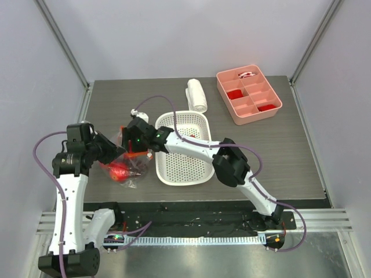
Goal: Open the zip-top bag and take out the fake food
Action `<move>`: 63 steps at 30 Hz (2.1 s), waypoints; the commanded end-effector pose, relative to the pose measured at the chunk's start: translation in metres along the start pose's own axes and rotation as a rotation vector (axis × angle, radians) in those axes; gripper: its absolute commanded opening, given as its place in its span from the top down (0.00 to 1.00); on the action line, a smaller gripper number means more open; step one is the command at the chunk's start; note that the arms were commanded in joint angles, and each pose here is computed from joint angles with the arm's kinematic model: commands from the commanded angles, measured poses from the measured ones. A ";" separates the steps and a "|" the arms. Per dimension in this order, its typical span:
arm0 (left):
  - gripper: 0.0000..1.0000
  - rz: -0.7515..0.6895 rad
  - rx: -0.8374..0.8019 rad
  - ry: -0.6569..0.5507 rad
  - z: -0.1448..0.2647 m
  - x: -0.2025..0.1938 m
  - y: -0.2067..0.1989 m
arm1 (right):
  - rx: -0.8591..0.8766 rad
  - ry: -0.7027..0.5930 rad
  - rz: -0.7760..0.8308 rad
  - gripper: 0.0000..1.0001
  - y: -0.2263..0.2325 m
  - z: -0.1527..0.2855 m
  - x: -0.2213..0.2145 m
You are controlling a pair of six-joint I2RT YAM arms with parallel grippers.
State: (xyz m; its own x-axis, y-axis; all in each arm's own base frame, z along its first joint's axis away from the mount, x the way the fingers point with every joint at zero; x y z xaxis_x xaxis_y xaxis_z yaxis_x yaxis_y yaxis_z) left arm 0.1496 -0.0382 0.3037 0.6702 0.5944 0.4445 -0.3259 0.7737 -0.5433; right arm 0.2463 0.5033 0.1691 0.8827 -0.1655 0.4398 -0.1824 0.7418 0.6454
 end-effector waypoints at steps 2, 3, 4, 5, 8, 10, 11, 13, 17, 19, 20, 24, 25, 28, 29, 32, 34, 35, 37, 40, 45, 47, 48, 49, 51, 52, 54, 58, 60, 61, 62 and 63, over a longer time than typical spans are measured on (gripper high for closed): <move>1.00 -0.042 0.041 -0.021 -0.004 -0.008 0.012 | 0.134 -0.018 0.067 0.94 0.039 0.087 0.049; 1.00 -0.047 0.045 -0.021 -0.004 -0.009 0.013 | 0.155 -0.008 0.072 0.96 0.044 0.097 0.053; 1.00 -0.050 0.050 -0.021 -0.006 -0.009 0.014 | 0.176 0.033 0.079 0.97 0.044 0.102 0.050; 1.00 -0.060 0.053 -0.024 -0.006 -0.010 0.015 | 0.186 0.046 0.086 0.98 0.045 0.108 0.050; 1.00 -0.065 0.060 -0.037 -0.005 -0.009 0.015 | 0.202 0.058 0.083 0.98 0.047 0.134 0.055; 1.00 -0.065 0.062 -0.046 -0.004 -0.008 0.015 | 0.206 0.059 0.071 0.98 0.044 0.154 0.060; 1.00 -0.065 0.062 -0.046 -0.004 -0.008 0.015 | 0.200 0.059 0.052 0.98 0.038 0.159 0.069; 1.00 -0.065 0.066 -0.052 -0.004 -0.007 0.016 | 0.180 0.087 0.016 0.98 0.028 0.171 0.075; 1.00 -0.055 0.072 -0.046 -0.005 -0.008 0.016 | 0.042 0.021 0.047 0.96 -0.010 0.193 0.099; 1.00 -0.053 0.067 -0.053 -0.004 -0.009 0.016 | -0.084 -0.016 0.098 0.92 -0.043 0.191 0.102; 1.00 -0.052 0.068 -0.056 -0.003 -0.008 0.015 | -0.104 -0.022 0.110 0.89 -0.049 0.195 0.102; 1.00 -0.053 0.065 -0.052 -0.002 -0.007 0.014 | -0.200 0.044 0.153 0.66 -0.079 0.185 0.086; 1.00 -0.053 0.068 -0.052 -0.001 -0.007 0.014 | -0.220 0.058 0.172 0.65 -0.085 0.184 0.083; 1.00 -0.060 0.063 -0.059 0.000 -0.005 0.012 | -0.264 0.104 0.176 0.56 -0.104 0.182 0.068; 1.00 -0.059 0.064 -0.056 0.000 -0.004 0.011 | -0.270 0.111 0.178 0.53 -0.107 0.182 0.065; 1.00 -0.061 0.052 -0.066 0.003 -0.001 0.009 | -0.278 0.123 0.184 0.34 -0.110 0.182 0.061; 1.00 -0.061 0.053 -0.062 0.002 -0.001 0.008 | -0.266 0.112 0.188 0.21 -0.103 0.185 0.067; 1.00 -0.062 0.049 -0.063 0.002 -0.001 0.008 | -0.293 0.076 0.198 0.19 -0.101 0.186 0.072; 1.00 -0.063 0.047 -0.063 0.002 -0.001 0.008 | -0.264 0.044 0.222 0.17 -0.083 0.188 0.084; 1.00 -0.060 0.041 -0.056 0.001 -0.003 0.009 | -0.233 0.039 0.223 0.00 -0.059 0.183 0.092; 1.00 -0.061 0.034 -0.054 0.001 -0.004 0.009 | -0.242 0.044 0.220 0.00 -0.046 0.186 0.089; 1.00 -0.061 0.022 -0.051 0.002 -0.005 0.008 | -0.237 0.024 0.230 0.00 -0.046 0.185 0.091; 1.00 -0.060 0.019 -0.050 0.002 -0.005 0.008 | -0.217 0.021 0.241 0.00 -0.043 0.185 0.092; 1.00 -0.060 0.017 -0.053 0.004 -0.005 0.007 | -0.193 0.019 0.242 0.00 -0.040 0.185 0.094; 1.00 -0.061 0.018 -0.052 0.005 -0.007 0.008 | -0.106 -0.002 0.242 0.07 -0.020 0.182 0.096; 1.00 -0.061 0.017 -0.055 0.006 -0.008 0.008 | -0.058 -0.039 0.240 0.11 -0.004 0.186 0.103; 1.00 -0.055 0.018 -0.050 0.007 -0.011 0.010 | 0.008 0.027 0.237 0.18 0.012 0.170 0.093; 1.00 -0.037 -0.002 -0.059 0.007 -0.015 0.011 | 0.097 0.094 0.206 0.42 0.036 0.149 0.077; 1.00 -0.037 -0.015 -0.064 0.008 -0.015 0.010 | 0.123 0.122 0.212 0.49 0.040 0.136 0.065; 1.00 -0.039 -0.018 -0.064 0.009 -0.015 0.009 | 0.144 0.146 0.223 0.57 0.046 0.132 0.054; 1.00 -0.040 -0.019 -0.063 0.009 -0.015 0.009 | 0.157 0.150 0.229 0.58 0.050 0.129 0.049; 1.00 -0.039 -0.018 -0.063 0.009 -0.016 0.010 | 0.168 0.166 0.238 0.59 0.051 0.125 0.043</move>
State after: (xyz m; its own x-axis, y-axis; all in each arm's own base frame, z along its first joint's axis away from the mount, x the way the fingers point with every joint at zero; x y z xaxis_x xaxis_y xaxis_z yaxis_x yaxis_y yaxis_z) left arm 0.1307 -0.0357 0.2954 0.6425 0.5749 0.5067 -0.3126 0.8003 -0.5116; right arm 0.2435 0.4262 0.2985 0.8563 0.0694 0.5118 -0.3989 0.7182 0.5701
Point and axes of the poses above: each gripper's point midway between its finger pads, its own z axis back along the fingers, its own y axis along the line the jaws close on, x = y × z, the point moved 10 cm from there along z, back along the fingers, and after that the axes turned 13 degrees about -z, right-handed, at the moved point
